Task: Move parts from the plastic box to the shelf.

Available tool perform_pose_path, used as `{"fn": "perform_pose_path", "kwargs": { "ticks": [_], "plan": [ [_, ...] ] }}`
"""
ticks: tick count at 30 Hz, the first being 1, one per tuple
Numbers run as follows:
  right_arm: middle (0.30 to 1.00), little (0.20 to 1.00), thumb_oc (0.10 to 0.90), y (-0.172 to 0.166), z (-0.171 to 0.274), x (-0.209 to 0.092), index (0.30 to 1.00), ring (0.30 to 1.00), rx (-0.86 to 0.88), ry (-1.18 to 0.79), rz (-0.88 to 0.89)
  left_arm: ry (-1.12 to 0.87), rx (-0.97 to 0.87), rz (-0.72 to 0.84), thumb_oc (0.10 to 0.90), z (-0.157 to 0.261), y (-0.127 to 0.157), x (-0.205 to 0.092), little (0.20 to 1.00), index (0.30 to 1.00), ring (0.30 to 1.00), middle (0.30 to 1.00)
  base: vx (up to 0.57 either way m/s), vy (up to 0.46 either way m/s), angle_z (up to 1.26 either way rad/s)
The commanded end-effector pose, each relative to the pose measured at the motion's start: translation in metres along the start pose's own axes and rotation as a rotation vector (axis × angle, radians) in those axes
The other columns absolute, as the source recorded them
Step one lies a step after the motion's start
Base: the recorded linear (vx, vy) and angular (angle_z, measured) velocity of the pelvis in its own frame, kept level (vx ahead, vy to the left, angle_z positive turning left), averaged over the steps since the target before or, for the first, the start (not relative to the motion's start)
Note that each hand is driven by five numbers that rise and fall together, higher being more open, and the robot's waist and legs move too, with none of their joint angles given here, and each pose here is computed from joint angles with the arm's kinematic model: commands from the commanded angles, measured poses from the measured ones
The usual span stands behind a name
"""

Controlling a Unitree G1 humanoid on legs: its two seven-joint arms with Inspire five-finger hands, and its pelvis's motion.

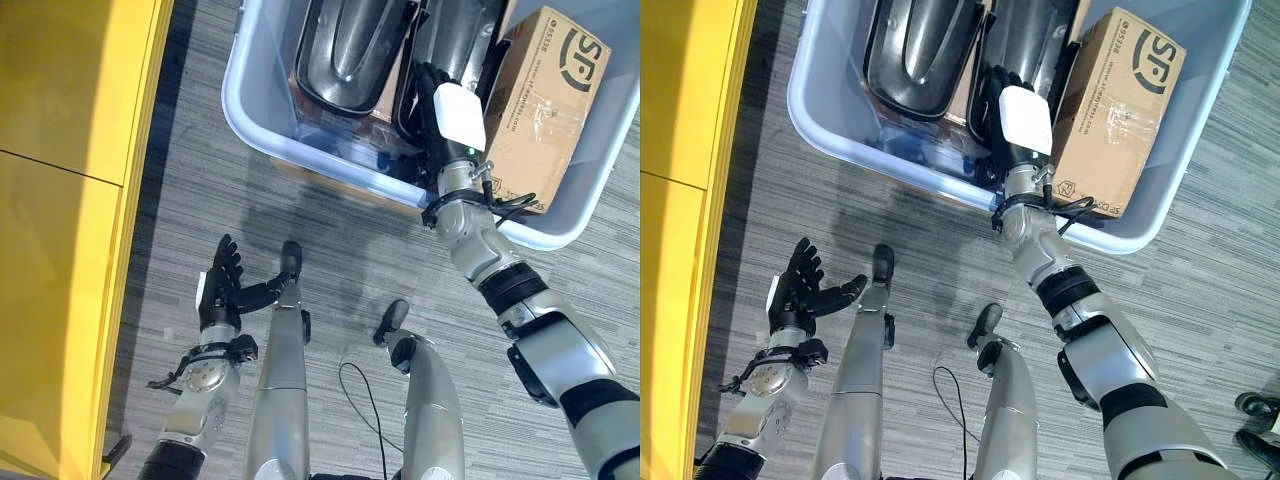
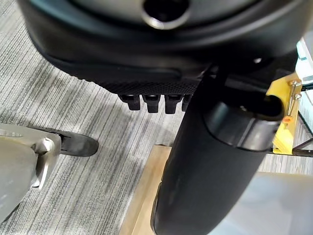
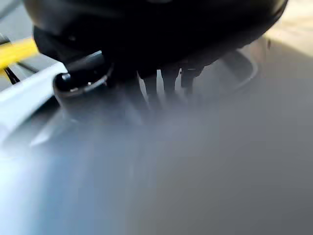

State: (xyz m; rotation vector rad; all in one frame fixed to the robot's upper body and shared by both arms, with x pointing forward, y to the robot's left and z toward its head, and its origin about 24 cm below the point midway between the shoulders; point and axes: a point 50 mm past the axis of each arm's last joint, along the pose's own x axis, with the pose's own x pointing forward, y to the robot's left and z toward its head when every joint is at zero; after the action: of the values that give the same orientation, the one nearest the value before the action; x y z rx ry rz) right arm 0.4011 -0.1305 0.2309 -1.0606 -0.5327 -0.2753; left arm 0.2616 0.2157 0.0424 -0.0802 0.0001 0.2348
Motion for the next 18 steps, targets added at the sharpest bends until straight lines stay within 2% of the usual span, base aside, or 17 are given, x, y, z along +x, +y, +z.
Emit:
{"fn": "perform_pose_path", "kwargs": {
  "ticks": [1,9,18],
  "plan": [
    [0.3,0.3,0.4,0.001,-0.017,-0.006,0.3,0.3,-0.007,0.033,0.048,-0.104,-0.07,-0.055,0.9,0.018,-0.011,-0.005,1.0,1.0,1.0,1.0,0.0,0.0,0.0],
    [0.3,0.3,0.4,-0.002,-0.031,-0.011,0.3,0.3,-0.135,0.034,0.037,-0.1,-0.068,-0.079,0.9,0.018,-0.016,-0.003,1.0,1.0,1.0,1.0,-0.03,0.009,0.01],
    [0.3,0.3,0.4,-0.001,-0.035,-0.029,0.3,0.3,-0.121,-0.002,0.024,-0.06,-0.039,-0.107,0.9,0.01,-0.018,-0.001,1.0,1.0,1.0,1.0,0.02,-0.011,-0.01]
  ]
}}
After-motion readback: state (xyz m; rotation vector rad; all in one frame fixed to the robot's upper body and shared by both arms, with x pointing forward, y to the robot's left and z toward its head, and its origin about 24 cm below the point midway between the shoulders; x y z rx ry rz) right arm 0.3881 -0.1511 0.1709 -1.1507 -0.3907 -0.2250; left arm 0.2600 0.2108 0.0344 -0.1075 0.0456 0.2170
